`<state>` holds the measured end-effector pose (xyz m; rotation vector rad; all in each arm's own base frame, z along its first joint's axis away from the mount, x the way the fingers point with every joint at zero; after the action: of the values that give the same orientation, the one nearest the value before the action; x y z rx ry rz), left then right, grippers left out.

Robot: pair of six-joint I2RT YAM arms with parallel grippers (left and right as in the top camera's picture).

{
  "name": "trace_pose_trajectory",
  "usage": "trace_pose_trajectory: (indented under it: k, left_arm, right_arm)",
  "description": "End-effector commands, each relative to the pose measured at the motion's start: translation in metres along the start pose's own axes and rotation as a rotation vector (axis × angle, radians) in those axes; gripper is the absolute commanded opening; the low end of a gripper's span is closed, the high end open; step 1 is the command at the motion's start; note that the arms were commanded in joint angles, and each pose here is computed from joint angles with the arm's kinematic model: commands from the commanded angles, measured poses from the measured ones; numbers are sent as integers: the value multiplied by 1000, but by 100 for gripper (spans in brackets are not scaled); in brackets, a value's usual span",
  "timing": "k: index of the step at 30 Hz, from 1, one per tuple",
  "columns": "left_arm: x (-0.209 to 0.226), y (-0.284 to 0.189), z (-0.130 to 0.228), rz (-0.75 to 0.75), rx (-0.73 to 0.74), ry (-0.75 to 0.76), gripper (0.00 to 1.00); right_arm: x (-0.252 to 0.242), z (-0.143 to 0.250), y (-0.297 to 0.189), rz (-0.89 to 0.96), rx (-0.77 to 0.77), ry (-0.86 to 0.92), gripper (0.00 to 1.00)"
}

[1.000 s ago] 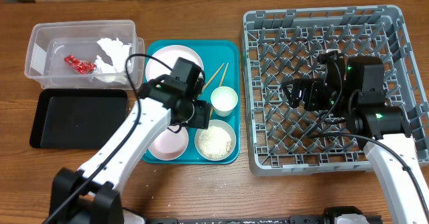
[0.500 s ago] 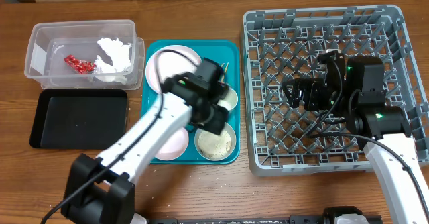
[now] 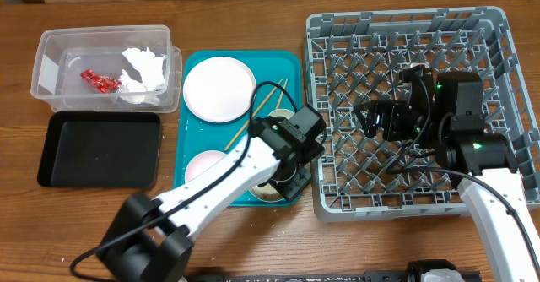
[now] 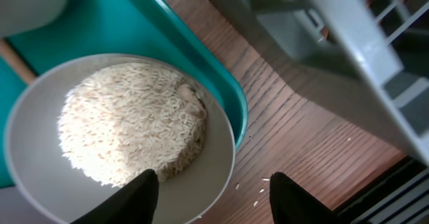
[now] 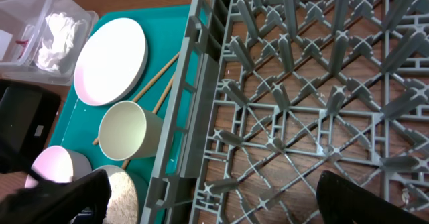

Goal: Sort waste into correct bins and load items into the dishwasher
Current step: 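Move the left gripper to the rice bowl and grasp its rim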

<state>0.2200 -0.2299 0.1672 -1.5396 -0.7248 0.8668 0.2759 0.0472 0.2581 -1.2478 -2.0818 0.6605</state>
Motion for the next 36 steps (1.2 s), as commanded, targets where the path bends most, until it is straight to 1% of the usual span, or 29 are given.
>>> trace_pose_trajectory:
  k: [1,4,11,16,22,25,26,28,32,33,35,36]
  left_arm:
    - [-2,20,-1,-21,74,112,54]
    - [-2,26,-2,-12,96,162,54]
    - [-6,31,-5,37,90,275,54]
    - [-4,41,-4,35,126,309,51]
    - [-2,45,1,30,150,310,49]
    - [2,52,6,8,164,308,43]
    - [5,53,7,-6,171,305,39]
    - [9,54,9,-23,177,301,33]
    - [12,55,8,-40,174,291,13]
    - [12,55,7,-41,169,287,9]
    - [12,55,5,-45,156,273,4]
    - [13,55,3,-59,141,246,4]
  right_arm:
    - [1,-7,-5,-5,-22,-7,100]
    - [1,-7,-5,-6,-21,-6,100]
    - [2,-7,-5,-6,-18,-5,100]
    - [1,-7,-5,-6,-18,-5,100]
    - [2,-6,-5,-6,-11,-2,100]
    - [2,-5,-5,-6,-6,0,100]
    - [2,-4,-5,-6,-3,1,100]
    - [2,-4,-5,-7,-2,2,100]
    - [2,-4,-5,-7,-2,2,100]
    - [2,-4,-5,-7,-2,2,100]
    - [2,-4,-5,-7,-1,3,100]
    - [2,-4,-5,-7,-1,3,100]
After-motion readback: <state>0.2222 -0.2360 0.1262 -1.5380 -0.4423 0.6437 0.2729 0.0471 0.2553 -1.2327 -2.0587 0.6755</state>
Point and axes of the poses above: each gripper's point midway between its finger pads, its own y axis out along the fingers, its own x axis along the line the jaws close on, z = x × y, the point moved 9 cm from there along -y, back along the fingers, and after that the axes turned 11 degrees about -y, right-handed, at the moved point
